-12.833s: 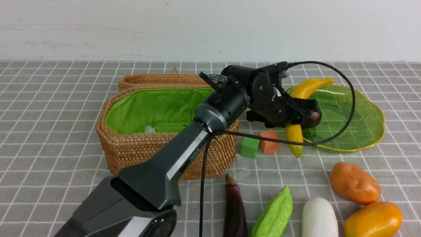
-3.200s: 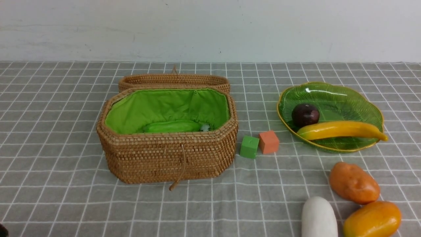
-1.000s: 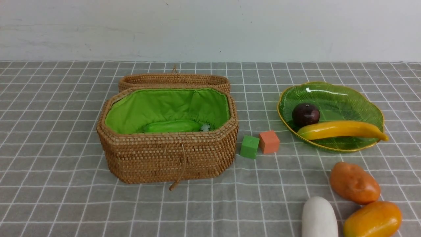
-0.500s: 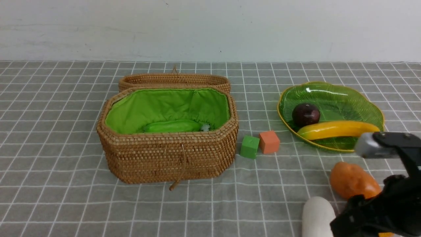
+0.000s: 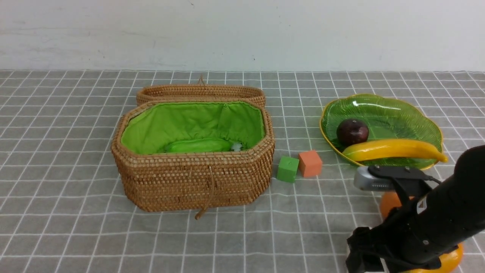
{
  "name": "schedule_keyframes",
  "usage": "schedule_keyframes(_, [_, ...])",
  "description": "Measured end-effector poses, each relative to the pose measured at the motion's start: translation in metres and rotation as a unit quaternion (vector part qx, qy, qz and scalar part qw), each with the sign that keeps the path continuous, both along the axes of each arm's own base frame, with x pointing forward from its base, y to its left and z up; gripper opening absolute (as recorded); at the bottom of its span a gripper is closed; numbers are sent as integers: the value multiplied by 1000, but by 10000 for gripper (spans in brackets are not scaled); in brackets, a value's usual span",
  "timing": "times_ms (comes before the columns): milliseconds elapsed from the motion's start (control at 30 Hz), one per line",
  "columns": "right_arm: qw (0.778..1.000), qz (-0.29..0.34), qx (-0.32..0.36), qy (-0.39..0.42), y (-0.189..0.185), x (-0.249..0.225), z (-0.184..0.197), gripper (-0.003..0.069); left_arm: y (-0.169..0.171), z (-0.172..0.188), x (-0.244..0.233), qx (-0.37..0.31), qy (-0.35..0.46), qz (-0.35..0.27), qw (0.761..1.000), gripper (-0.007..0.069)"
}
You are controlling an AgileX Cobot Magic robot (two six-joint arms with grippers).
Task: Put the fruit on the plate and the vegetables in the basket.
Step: Take a daikon with your right arm and place it on the basket on the left.
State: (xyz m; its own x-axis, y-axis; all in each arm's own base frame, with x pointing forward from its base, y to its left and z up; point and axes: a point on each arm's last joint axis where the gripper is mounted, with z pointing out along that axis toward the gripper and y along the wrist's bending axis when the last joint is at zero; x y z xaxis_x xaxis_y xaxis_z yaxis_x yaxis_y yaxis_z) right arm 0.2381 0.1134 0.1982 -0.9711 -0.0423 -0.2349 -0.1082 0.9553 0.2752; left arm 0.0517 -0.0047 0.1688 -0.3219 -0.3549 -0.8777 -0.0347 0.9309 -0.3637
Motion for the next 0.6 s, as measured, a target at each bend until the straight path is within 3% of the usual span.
schedule_keyframes(233, [999,-42,16,-4,5,13,-13,467,0,0,0,-3,0,0,1000,82])
schedule_keyframes(433, [993,-96,62,-1,12,22,-18,464,0,0,0,-3,0,0,1000,90])
schedule_keyframes(600, [995,-82,62,1,15,26,-24,464,0,0,0,-3,0,0,1000,92])
